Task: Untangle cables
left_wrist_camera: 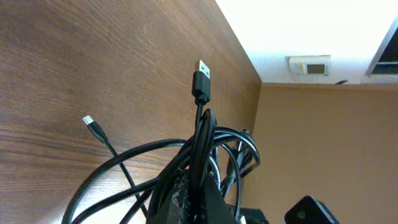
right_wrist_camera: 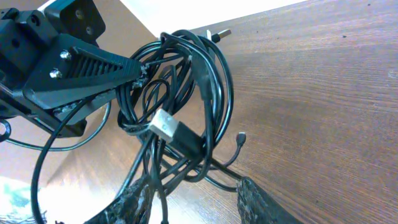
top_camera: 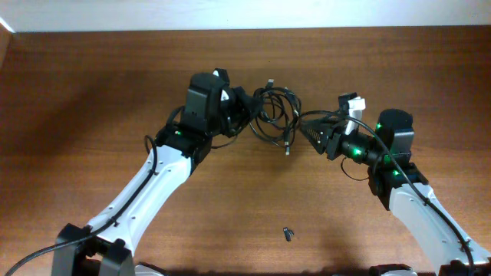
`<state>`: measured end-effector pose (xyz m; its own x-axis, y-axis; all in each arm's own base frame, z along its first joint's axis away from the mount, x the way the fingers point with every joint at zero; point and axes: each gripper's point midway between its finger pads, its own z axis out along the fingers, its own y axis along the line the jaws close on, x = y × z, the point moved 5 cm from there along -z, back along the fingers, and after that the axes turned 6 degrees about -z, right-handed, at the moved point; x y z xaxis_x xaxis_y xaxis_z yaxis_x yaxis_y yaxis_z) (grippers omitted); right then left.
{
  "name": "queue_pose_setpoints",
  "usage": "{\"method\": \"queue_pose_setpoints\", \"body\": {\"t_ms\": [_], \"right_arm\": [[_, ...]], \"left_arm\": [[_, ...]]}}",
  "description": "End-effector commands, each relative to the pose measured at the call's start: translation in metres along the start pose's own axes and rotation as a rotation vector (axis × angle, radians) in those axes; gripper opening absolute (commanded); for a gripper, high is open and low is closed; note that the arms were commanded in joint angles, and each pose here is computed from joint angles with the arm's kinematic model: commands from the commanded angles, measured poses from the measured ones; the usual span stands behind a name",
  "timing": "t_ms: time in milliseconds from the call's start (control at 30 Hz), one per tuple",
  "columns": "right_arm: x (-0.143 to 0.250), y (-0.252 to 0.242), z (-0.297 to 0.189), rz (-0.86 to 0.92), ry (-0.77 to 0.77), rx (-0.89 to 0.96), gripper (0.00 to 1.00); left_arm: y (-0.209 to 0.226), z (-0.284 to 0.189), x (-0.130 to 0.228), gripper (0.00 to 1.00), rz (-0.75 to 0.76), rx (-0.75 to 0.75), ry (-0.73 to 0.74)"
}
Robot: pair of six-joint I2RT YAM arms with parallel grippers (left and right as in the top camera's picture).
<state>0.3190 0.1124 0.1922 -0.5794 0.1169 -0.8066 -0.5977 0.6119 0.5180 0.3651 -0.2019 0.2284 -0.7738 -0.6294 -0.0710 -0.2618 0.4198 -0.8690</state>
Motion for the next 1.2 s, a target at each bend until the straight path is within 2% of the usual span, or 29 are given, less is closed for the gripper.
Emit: {"method": "queue_pose_setpoints", "body": {"t_ms": [0,367,433,500,567,600,633,800,833,867,933,967,1133,1167], "right_arm": [[-0.003,0.0,-0.001,-0.01,-0.01,0.005,0.44],[-0.003,0.0,-0.001,-0.011,-0.01,0.005,0.44],[-0.003,0.0,-0.001,-0.01,-0.01,0.005,0.31],[-0.003,0.0,-0.001,-0.011,-0.01,0.004,0.24],[-0.003,0.0,-0.001,-0.01,-0.01,0.004,0.09],[-0.003,0.0,-0.001,-0.011,-0.01,0.004,0.04],[-0.003,0.0,-0.001,-0.011,-0.01,0.004,0.04],[-0.003,0.002,-0.001,-0.011,-0.008,-0.007,0.04],[-0.003,0.002,-0.001,-0.011,-0.008,-0.007,0.12],[-0.003,0.002,-0.001,-0.011,-0.008,-0.007,0.26],[-0.003,0.002,-0.001,-0.011,-0.008,-0.007,0.34],[-0.003,0.002,-0.001,-0.011,-0.008,-0.007,0.34],[-0.003,0.002,-0.001,-0.011,-0.008,-0.007,0.09],[-0.003,0.002,-0.001,-0.011,-0.008,-0.007,0.07]], "left_arm": [[-0.011,-0.004,0.004,0.0,0.003,0.043,0.035],[-0.029,0.0,0.02,0.0,0.039,0.116,0.072],[-0.029,0.0,0.02,0.0,0.033,0.116,0.073],[-0.029,0.0,0.02,0.0,0.033,0.116,0.073],[-0.029,0.0,0.02,0.0,0.032,0.115,0.072],[-0.029,0.0,0.02,0.0,0.032,0.115,0.072],[-0.029,0.0,0.02,0.0,0.032,0.115,0.072],[-0.028,0.001,0.019,0.0,0.032,0.113,0.066],[-0.028,0.001,0.019,0.0,0.032,0.113,0.066],[-0.028,0.001,0.019,0.0,0.032,0.113,0.066],[-0.029,0.001,0.023,0.0,0.018,0.113,0.077],[-0.03,0.002,0.025,0.0,0.015,0.115,0.081],[-0.034,0.003,0.029,0.0,0.028,0.132,0.089],[-0.034,0.003,0.029,0.0,0.028,0.132,0.089]]}}
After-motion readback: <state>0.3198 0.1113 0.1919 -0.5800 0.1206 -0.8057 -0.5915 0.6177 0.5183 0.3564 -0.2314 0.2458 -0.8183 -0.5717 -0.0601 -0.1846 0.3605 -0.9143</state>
